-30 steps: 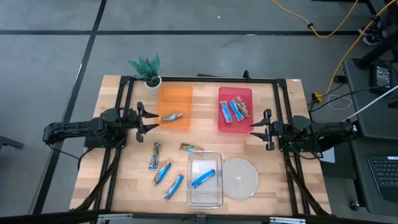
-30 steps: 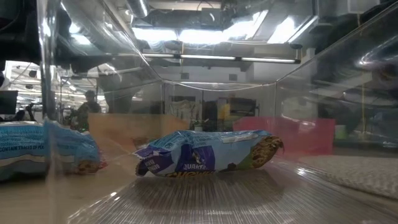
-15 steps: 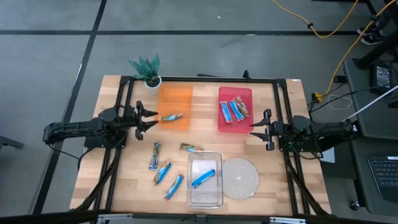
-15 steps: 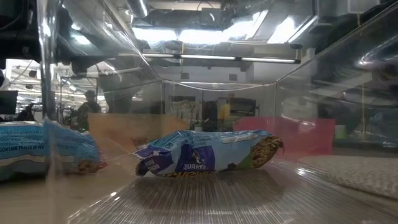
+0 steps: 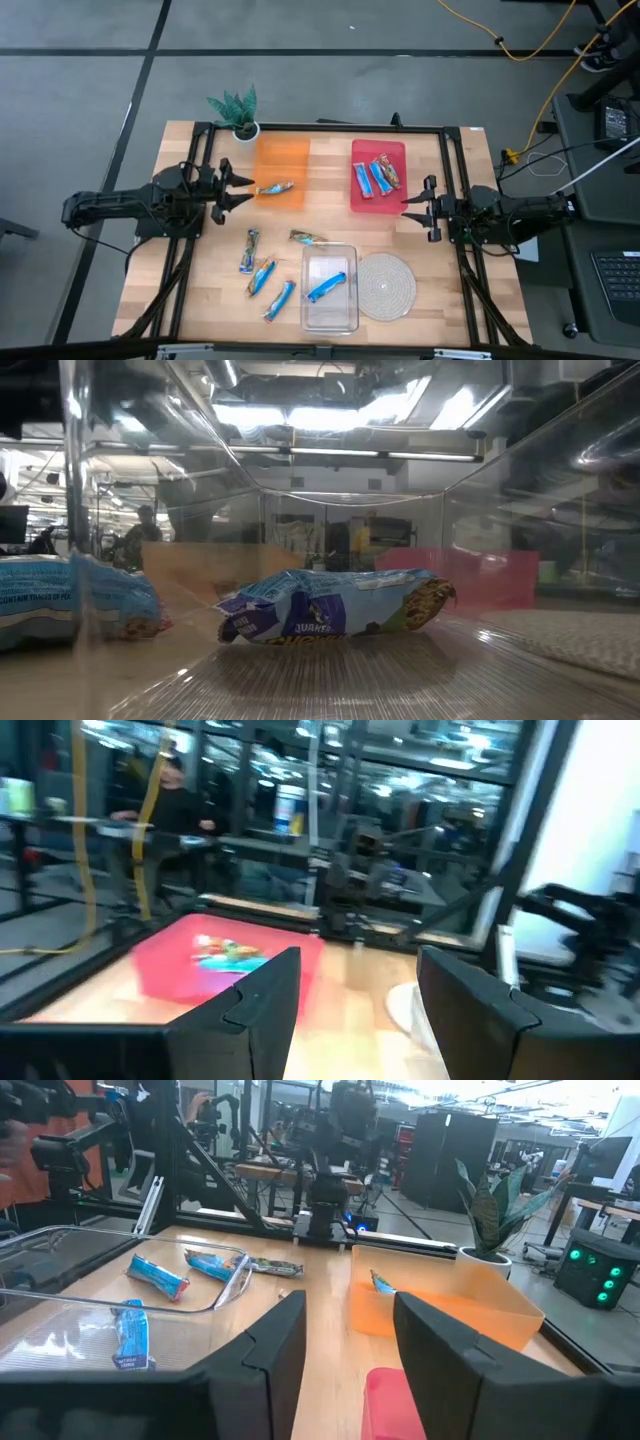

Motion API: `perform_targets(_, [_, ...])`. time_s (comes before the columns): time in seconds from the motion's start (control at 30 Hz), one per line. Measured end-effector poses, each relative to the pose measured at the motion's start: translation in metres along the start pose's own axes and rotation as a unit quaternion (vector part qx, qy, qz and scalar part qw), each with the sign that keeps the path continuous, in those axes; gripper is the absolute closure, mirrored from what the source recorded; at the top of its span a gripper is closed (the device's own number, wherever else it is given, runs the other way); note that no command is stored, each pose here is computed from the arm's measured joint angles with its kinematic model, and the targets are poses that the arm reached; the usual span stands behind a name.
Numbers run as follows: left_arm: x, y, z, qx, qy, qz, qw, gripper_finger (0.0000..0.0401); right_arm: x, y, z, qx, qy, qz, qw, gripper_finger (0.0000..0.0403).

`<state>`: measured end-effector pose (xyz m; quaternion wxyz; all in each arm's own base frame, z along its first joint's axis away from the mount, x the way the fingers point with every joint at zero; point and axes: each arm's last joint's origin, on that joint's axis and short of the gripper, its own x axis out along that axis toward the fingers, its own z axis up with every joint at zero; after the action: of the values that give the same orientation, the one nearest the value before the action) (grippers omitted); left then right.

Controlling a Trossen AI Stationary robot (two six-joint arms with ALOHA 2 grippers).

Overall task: Pick and place Granola Bars by type
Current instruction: Put the yellow granola bar into the orange bin

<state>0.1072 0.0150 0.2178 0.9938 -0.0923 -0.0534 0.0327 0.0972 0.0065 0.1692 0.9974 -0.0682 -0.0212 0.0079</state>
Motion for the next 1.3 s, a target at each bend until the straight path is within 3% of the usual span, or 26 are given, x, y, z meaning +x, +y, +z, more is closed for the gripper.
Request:
perform_targets(0.27, [0.041,-0.017,0.024,-0.016,0.083,-0.043,0.995,0.0207,0.000,0.000,0.000,0.000,0.000,0.000,1.000,0.0247])
perform_targets(0.5, [0.094,-0.039,0.030,0.013,0.182,-0.076,0.980,0.0207,0.000,0.000,0.000,0.000,0.000,0.000,1.000,0.0247])
perform_targets(0.83, [0.142,-0.050,-0.007,0.039,0.364,-0.046,0.929,0.0207,0.000,0.000,0.000,0.000,0.000,0.000,1.000,0.0247])
perform_targets(1.13, [0.146,-0.046,-0.039,0.044,0.461,-0.052,0.885,0.0206,0.000,0.000,0.000,0.000,0.000,0.000,1.000,0.0247])
perform_targets(1.3, [0.147,-0.046,-0.053,0.050,0.492,-0.042,0.868,0.0193,0.000,0.000,0.000,0.000,0.000,0.000,1.000,0.0247])
